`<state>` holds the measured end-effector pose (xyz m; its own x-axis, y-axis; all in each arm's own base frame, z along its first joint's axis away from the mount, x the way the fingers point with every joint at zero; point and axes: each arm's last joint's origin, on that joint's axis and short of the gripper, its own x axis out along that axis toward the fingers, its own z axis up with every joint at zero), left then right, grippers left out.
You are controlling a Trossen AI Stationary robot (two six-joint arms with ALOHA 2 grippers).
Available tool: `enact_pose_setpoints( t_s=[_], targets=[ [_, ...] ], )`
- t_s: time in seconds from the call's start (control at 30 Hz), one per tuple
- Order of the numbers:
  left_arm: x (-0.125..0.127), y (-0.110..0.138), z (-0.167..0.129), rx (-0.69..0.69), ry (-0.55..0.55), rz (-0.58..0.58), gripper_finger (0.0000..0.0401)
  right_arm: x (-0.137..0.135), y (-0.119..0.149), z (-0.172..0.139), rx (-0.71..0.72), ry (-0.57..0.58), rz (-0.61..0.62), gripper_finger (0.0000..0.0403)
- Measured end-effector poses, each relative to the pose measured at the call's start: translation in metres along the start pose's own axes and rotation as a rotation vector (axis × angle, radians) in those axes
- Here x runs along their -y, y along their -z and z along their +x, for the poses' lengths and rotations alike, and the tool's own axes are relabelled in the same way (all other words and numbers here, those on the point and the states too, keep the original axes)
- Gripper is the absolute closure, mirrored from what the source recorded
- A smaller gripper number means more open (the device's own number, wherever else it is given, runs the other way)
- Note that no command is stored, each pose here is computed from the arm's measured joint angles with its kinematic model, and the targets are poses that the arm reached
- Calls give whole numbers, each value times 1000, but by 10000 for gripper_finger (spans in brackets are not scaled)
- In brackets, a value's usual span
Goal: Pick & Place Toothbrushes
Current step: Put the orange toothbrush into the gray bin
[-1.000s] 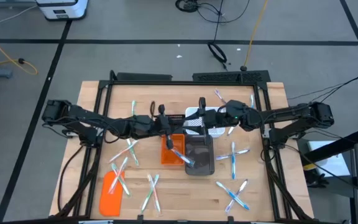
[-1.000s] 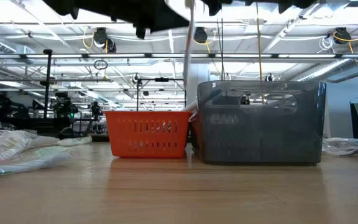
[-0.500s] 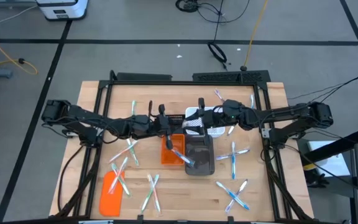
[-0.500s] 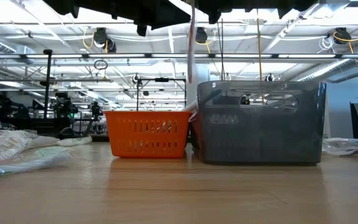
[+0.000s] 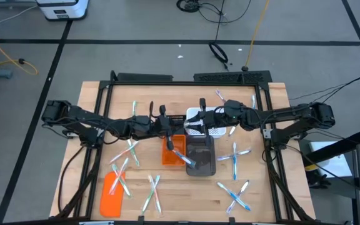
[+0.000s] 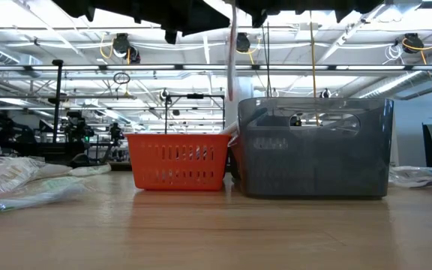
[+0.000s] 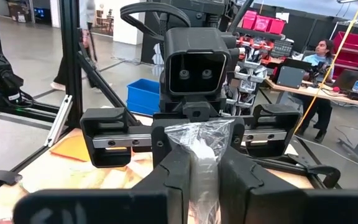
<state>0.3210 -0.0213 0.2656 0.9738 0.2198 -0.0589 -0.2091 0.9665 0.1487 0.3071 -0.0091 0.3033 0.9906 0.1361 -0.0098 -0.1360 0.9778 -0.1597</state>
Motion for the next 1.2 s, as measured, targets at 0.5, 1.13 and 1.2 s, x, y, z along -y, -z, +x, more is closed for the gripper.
enact_pose_setpoints(
  t_s=[0.5, 1.13, 1.2],
  targets=[
    [1, 2, -3, -62, -63, 96, 288, -2, -8, -17, -65, -8, 72, 363],
    [0, 6, -4, -111, -86, 132, 272, -31, 8, -25, -266, -89, 331, 363],
    [0, 6, -4, -114, -86, 126, 272, -36, 17, -27, -284, -74, 366, 363]
  ],
)
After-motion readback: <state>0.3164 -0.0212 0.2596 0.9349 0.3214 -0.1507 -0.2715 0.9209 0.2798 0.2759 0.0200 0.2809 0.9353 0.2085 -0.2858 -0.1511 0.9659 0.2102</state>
